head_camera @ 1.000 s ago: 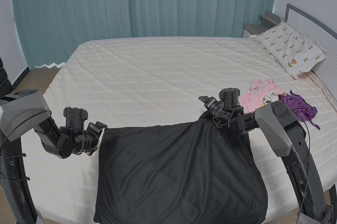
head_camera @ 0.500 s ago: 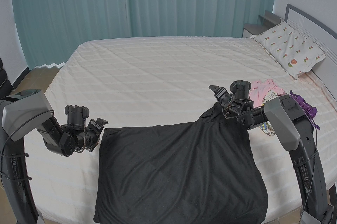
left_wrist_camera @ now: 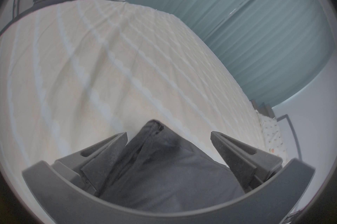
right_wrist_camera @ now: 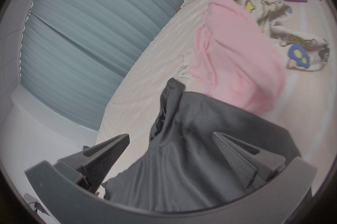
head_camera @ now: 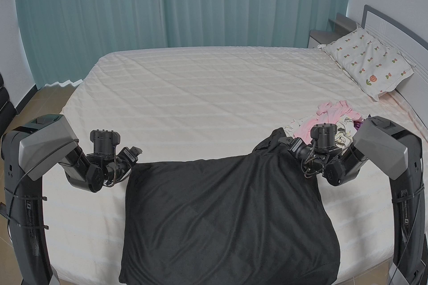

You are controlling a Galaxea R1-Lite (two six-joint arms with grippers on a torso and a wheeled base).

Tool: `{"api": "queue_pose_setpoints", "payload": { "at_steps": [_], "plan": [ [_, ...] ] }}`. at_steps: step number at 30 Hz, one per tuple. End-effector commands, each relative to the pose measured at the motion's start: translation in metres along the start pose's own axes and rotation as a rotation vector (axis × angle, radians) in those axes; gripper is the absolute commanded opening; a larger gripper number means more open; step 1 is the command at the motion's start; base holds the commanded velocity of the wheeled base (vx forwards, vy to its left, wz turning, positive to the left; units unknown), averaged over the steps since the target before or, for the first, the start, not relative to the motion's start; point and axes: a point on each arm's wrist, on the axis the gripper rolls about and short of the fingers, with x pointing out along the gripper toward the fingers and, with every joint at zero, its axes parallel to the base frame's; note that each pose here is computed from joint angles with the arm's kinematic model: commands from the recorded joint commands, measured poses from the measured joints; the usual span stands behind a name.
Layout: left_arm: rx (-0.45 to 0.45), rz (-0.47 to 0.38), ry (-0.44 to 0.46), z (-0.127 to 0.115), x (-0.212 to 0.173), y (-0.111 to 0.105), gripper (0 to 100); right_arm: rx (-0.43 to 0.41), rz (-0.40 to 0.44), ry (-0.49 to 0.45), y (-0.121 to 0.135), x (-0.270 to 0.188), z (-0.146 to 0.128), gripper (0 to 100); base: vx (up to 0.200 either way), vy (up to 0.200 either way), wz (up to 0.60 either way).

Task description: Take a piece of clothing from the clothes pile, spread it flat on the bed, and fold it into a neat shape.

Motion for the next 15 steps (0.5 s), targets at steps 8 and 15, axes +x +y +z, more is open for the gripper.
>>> {"api": "queue_pose_setpoints", "payload": {
  "at_steps": [8, 15],
  "plan": [
    [0.206, 0.056, 0.011, -0.027, 0.058, 0.002, 100, -0.022, 0.037, -0.058, -0.017, -0.069, -0.005, 100, 0.0, 0.0, 0.0],
    [0.236, 0.108, -0.023, -0.022, 0.068, 0.003, 0, -0.022, 0.043, -0.06, -0.015, -0.073, -0.005, 100, 0.0, 0.0, 0.0]
  ]
}}
